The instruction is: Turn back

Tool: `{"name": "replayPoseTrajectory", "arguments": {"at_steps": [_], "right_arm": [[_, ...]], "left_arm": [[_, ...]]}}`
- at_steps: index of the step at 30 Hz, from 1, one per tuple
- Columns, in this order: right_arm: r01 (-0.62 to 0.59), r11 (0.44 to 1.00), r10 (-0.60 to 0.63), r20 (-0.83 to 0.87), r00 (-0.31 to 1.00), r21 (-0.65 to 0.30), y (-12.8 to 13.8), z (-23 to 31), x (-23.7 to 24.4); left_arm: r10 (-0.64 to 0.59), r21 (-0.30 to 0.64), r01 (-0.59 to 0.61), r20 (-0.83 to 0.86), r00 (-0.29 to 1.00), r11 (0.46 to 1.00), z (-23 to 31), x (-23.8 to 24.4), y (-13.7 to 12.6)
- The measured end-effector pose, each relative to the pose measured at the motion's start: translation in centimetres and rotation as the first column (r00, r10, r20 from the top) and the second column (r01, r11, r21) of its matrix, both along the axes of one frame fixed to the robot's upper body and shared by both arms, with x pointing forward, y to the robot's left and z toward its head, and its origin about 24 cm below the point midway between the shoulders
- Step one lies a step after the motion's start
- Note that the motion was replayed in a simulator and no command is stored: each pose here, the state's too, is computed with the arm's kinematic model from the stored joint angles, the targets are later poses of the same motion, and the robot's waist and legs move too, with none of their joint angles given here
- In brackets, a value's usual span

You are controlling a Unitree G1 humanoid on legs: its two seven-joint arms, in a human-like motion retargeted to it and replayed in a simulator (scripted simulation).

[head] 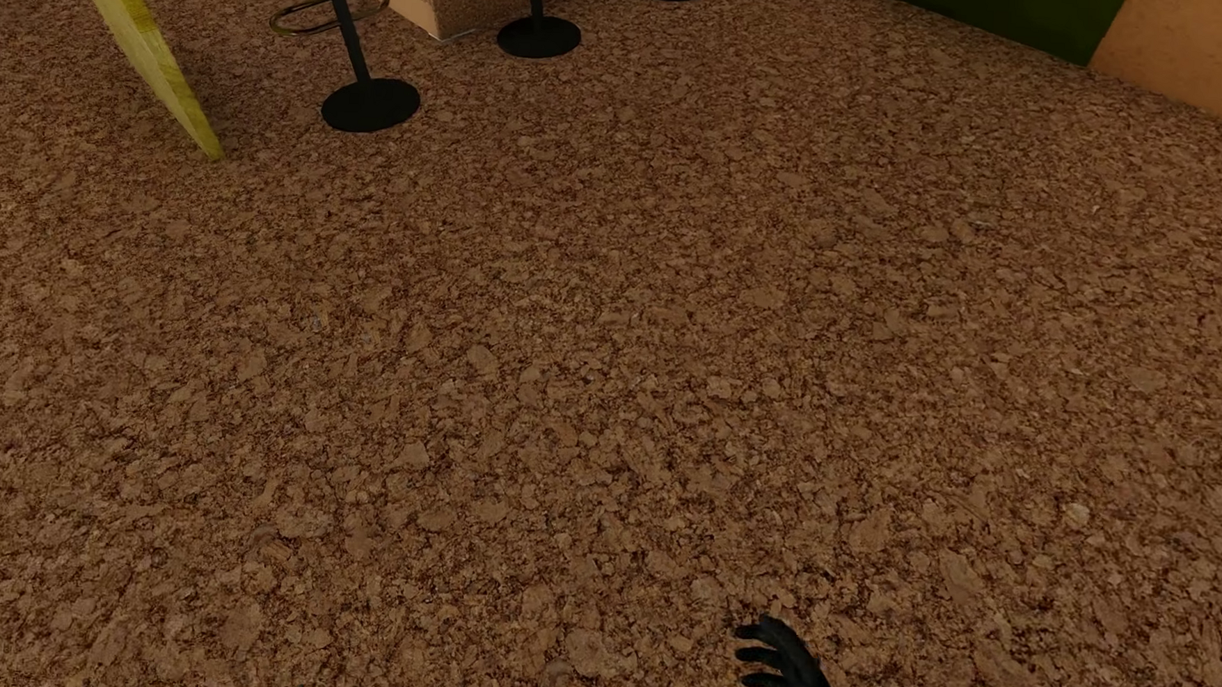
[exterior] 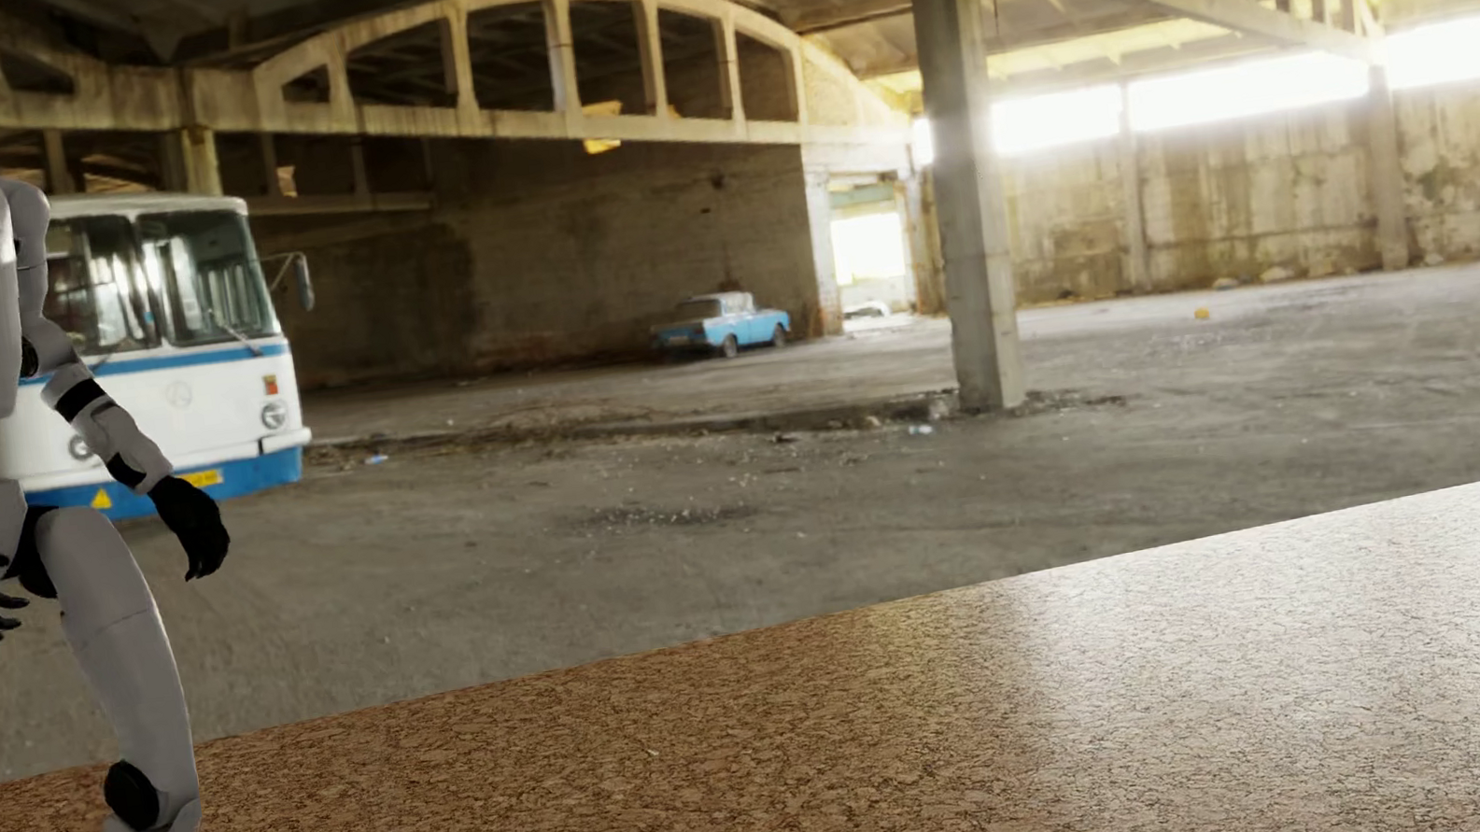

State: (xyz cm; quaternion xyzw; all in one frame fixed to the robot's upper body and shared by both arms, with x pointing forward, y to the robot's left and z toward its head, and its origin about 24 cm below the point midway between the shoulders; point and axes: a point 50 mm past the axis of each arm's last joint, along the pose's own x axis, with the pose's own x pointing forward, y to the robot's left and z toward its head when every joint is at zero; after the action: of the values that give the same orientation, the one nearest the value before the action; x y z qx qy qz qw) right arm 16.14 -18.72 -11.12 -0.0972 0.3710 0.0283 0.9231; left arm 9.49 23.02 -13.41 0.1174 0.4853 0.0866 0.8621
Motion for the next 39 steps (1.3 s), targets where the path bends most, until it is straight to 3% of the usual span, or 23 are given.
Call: {"name": "replayPoseTrajectory", "arguments": {"at_steps": [2,4,5,7,11,13,15,16,20,22,24,26,29,32,34,35,37,39], "right_arm": [[0.017,0.999,-0.018,0.04,0.999,0.027,1.0,0.4,0.4],[0.075,0.997,-0.075,-0.063,0.995,-0.016,-2.7,-0.8,-3.6],[0.107,0.994,-0.11,-0.1,0.989,-0.037,-3.9,-1.1,-4.8],[0.052,0.998,-0.058,-0.154,0.986,-0.043,-2.6,-1.7,-5.2],[-0.01,1.0,0.01,-0.012,1.0,0.004,0.4,-0.1,-0.4],[0.026,1.0,-0.026,0.001,1.0,-0.005,-1.1,-0.2,-1.1],[0.05,0.998,-0.051,-0.034,0.998,-0.037,-3.3,-0.7,-3.5],[0.025,0.999,-0.028,-0.06,0.998,-0.044,-3.2,-1.0,-4.0],[0.027,1.0,-0.028,0.031,0.999,0.008,0.4,0.2,0.5],[0.06,0.997,-0.061,0.011,0.998,0.04,0.8,0.0,0.1],[0.111,0.994,-0.11,-0.055,0.992,0.018,-2.0,-0.5,-1.8],[0.056,0.997,-0.062,-0.124,0.99,-0.054,-3.9,-1.1,-3.2],[-0.019,0.999,0.017,-0.054,0.998,-0.048,-1.7,-0.5,-1.4],[-0.047,0.999,0.045,0.08,0.996,0.027,1.6,0.9,1.5],[0.058,0.998,-0.059,0.015,0.998,0.036,-0.5,-0.2,-1.7],[0.108,0.994,-0.107,-0.036,0.994,0.017,-2.1,-0.9,-3.4],[0.066,0.997,-0.069,-0.084,0.994,-0.033,-3.1,-1.0,-4.4],[0.047,0.998,-0.05,-0.064,0.997,-0.05,-3.3,-0.5,-2.7]], "left_arm": [[0.015,0.016,-0.015,-0.022,1.0,1.0,-0.3,-1.6,0.7],[0.023,0.042,-0.024,0.028,0.999,0.999,0.1,0.0,0.5],[0.0,0.033,-0.002,0.061,0.998,0.999,0.3,1.2,-1.0],[0.021,0.012,-0.022,0.049,0.999,1.0,0.0,0.9,-2.2],[0.06,0.035,-0.058,-0.062,0.996,0.998,-0.6,-1.5,0.4],[0.058,0.063,-0.053,-0.078,0.995,0.997,-0.8,-1.6,0.8],[0.003,0.048,-0.003,-0.001,1.0,0.999,-0.2,0.5,-1.5],[-0.003,0.026,0.003,0.011,1.0,1.0,-0.3,0.5,-2.5],[0.055,0.008,-0.055,0.025,0.998,0.998,0.1,0.7,0.0],[0.055,0.078,-0.054,-0.007,0.998,0.995,0.0,-1.3,2.4],[0.046,0.069,-0.047,0.017,0.999,0.997,-0.2,-0.5,0.2],[0.025,0.039,-0.025,0.005,1.0,0.999,-0.5,0.4,-2.3],[0.055,0.016,-0.054,-0.027,0.998,0.998,-0.4,-0.3,-1.4],[0.038,0.041,-0.036,-0.057,0.998,0.999,-0.5,-1.3,0.9],[0.005,0.068,-0.005,-0.001,1.0,0.998,0.0,-0.6,0.6],[-0.008,0.052,0.005,0.042,0.999,0.999,0.0,0.3,-0.8],[-0.022,0.029,0.02,0.087,0.996,0.999,0.3,1.8,-2.4],[-0.002,0.026,0.0,0.086,0.996,1.0,0.7,1.9,-1.1]]}}
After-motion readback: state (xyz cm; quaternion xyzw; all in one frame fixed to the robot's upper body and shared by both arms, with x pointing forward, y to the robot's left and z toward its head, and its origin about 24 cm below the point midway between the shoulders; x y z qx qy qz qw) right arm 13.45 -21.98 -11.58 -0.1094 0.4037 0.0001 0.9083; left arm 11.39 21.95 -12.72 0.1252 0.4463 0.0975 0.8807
